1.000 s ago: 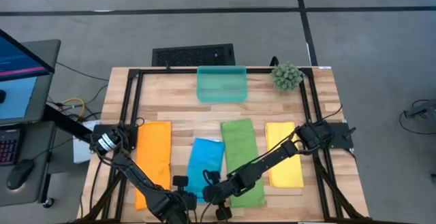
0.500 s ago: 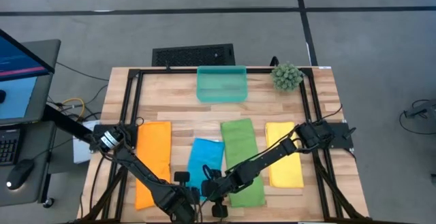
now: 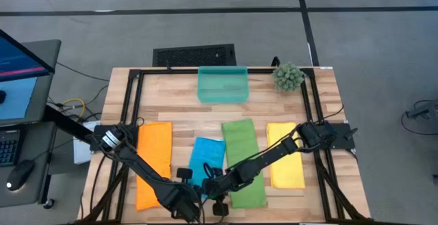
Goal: Roll microfiber towels into tight, uniform cylinder then place into a basket
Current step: Roll the blue towel
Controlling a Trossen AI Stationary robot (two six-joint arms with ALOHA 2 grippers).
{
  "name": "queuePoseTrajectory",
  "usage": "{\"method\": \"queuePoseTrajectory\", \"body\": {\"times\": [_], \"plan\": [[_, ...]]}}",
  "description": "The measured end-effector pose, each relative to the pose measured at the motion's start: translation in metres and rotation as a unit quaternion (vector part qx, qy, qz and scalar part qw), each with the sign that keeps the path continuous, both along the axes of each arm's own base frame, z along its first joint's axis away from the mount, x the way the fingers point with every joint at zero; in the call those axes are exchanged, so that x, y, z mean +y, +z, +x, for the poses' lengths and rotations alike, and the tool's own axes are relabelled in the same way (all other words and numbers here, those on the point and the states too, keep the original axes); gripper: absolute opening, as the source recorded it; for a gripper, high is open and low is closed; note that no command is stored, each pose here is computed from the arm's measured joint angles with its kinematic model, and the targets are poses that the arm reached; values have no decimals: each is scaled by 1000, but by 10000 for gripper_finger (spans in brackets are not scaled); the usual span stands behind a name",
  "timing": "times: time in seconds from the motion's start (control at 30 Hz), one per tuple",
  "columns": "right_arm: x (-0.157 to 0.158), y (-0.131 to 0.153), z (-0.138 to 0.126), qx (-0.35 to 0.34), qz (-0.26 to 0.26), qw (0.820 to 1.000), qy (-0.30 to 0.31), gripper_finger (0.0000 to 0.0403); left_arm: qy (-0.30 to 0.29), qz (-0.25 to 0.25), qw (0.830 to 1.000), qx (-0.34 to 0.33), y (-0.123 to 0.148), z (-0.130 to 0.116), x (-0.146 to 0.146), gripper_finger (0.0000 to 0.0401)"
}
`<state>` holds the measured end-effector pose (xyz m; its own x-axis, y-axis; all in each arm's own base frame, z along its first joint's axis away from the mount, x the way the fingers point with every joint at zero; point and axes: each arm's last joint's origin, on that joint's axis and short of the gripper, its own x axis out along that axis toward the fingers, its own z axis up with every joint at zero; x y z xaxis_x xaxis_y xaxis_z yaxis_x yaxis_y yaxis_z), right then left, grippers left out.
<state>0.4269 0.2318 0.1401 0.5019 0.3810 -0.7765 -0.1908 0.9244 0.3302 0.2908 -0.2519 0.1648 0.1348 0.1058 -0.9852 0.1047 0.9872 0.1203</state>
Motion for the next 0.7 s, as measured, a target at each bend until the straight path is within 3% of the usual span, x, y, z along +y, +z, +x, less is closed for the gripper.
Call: {"method": "queuePoseTrajectory", "body": {"times": [0.37,0.47,0.7], "plan": [[-5,6,1,-6,-9,1000,14,8,18,-7,998,-59,44,-11,8,2],[-13,5,2,6,-13,1000,5,8,21,-5,998,-58,37,-10,11,2],[-18,1,2,19,-24,1000,-4,8,44,-23,998,-39,-8,-16,25,2]]}}
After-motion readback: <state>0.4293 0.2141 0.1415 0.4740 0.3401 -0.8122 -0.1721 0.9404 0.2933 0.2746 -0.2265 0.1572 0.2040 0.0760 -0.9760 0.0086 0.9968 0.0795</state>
